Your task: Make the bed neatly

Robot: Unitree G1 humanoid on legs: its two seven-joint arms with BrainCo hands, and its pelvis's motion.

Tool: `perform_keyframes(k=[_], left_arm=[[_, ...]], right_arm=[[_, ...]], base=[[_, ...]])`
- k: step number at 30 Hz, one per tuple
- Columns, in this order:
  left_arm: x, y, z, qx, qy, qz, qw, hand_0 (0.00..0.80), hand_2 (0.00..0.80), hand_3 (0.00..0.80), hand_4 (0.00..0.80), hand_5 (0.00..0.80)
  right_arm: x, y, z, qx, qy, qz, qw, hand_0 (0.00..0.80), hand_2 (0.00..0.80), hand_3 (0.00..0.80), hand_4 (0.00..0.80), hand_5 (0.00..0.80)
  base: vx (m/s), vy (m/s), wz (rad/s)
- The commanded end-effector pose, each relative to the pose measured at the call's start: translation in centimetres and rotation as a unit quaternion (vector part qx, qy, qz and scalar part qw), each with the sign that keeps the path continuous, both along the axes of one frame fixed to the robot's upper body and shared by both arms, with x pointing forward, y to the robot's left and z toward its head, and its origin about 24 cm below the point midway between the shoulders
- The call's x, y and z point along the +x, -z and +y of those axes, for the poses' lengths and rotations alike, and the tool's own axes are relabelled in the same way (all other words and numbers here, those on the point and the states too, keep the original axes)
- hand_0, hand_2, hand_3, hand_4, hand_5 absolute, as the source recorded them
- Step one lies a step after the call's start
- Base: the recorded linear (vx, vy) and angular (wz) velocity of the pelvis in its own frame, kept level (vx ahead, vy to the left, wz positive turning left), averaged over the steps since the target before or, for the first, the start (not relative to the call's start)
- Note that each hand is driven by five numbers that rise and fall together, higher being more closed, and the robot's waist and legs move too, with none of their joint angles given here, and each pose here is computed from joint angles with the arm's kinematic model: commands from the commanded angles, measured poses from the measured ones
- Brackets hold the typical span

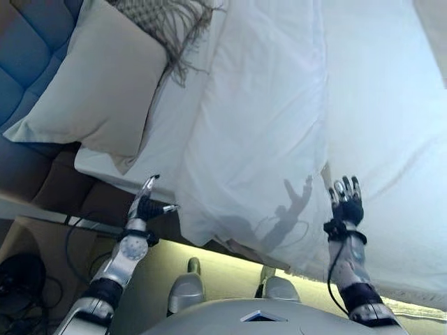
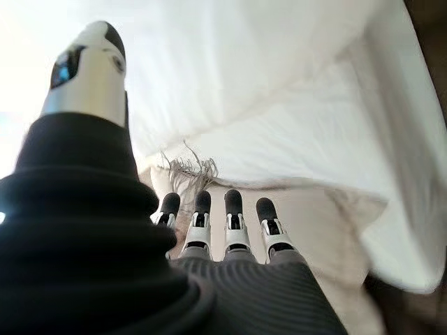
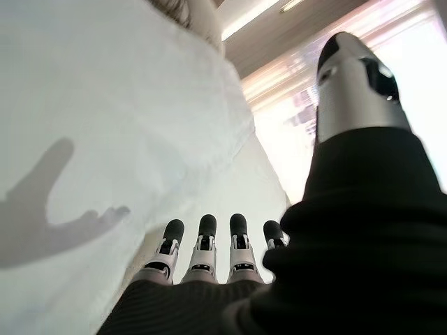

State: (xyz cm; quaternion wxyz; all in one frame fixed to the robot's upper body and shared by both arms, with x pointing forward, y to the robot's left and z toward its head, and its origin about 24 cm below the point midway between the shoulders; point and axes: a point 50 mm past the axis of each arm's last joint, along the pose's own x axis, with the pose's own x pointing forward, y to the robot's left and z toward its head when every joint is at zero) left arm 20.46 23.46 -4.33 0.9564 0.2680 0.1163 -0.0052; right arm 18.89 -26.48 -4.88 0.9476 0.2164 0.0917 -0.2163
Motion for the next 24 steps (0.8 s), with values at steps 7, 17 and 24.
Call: perform_keyframes(k=[7, 17, 24], left_arm=[[1.9, -2.6, 0.2, -0.236, -0.002, -0.053, 0.970, 0.000, 0.000, 0.000, 0.000, 0.000], [1.7, -3.5, 0.7, -0.269, 0.009, -0.069, 0.961, 0.000, 0.000, 0.000, 0.000, 0.000], [2.3, -3.6, 0.8, -0.286, -0.015, -0.068, 0.956, 0.000, 0.000, 0.000, 0.000, 0.000]], right_arm=[[1.9, -0.3, 0.3, 0.010, -0.014, -0.004, 1.000, 0.000, 0.000, 0.000, 0.000, 0.000], [1.3, -0.2, 0.6, 0.047, 0.007, -0.019, 0.999, 0.000, 0.000, 0.000, 0.000, 0.000], [0.7, 0.3, 1.1, 0.043, -0.012, 0.004, 0.999, 0.000, 0.000, 0.000, 0.000, 0.000]], base=[[0.020, 0.065, -0.01], [0.021, 0.043, 0.01], [-0.002, 0.012, 0.00]])
